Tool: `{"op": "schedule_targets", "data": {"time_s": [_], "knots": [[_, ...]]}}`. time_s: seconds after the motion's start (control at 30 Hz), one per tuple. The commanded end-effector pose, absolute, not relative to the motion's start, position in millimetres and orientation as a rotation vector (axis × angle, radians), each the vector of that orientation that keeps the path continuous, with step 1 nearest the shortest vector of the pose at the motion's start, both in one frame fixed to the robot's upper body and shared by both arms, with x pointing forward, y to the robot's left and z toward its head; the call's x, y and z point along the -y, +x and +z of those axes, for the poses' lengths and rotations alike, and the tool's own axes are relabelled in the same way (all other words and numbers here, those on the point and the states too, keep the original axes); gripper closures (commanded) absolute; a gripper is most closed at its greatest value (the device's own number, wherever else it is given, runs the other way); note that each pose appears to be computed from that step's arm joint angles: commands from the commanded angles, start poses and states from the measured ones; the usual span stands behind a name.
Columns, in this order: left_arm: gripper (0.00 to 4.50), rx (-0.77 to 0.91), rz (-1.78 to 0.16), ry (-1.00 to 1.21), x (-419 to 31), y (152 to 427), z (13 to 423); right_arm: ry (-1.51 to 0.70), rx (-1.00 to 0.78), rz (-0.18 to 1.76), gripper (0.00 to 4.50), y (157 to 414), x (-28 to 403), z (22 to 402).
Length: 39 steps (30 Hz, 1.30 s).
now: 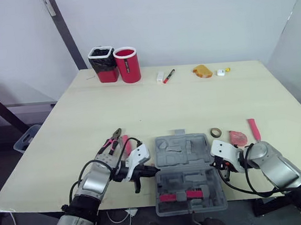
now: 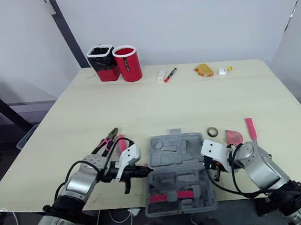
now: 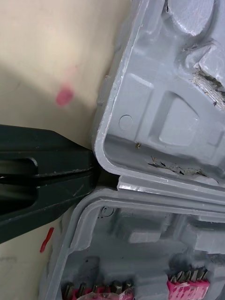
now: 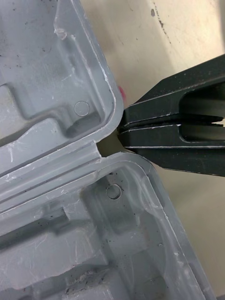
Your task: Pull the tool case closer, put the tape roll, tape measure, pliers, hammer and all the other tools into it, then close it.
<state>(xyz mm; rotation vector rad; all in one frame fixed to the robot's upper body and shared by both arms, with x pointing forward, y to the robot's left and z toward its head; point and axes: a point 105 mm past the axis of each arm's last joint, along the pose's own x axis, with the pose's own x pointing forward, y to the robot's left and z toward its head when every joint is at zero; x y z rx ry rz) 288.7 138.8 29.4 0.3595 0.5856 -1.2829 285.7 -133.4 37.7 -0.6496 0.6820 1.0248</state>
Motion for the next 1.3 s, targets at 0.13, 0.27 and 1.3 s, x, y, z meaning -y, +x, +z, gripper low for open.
{"op": "schedule_targets", "data": {"time_s": [0.13, 0.27, 1.3], "knots": [[4.47, -0.58, -1.324, 0.353, -130.2, 280.6, 28.7, -0.614, -0.67, 1.1, 4.5, 272.8, 116.9, 36.8], [4.47, -0.585, -1.322, 0.349, -131.1, 278.9, 28.3, -0.615, -0.674, 1.099, 4.5, 271.7, 118.0, 36.1], [4.47, -0.554, -1.283, 0.302, -132.0, 279.8, 38.8, -0.605, -0.637, 1.003, 4.5, 279.9, 133.6, 44.9]]}}
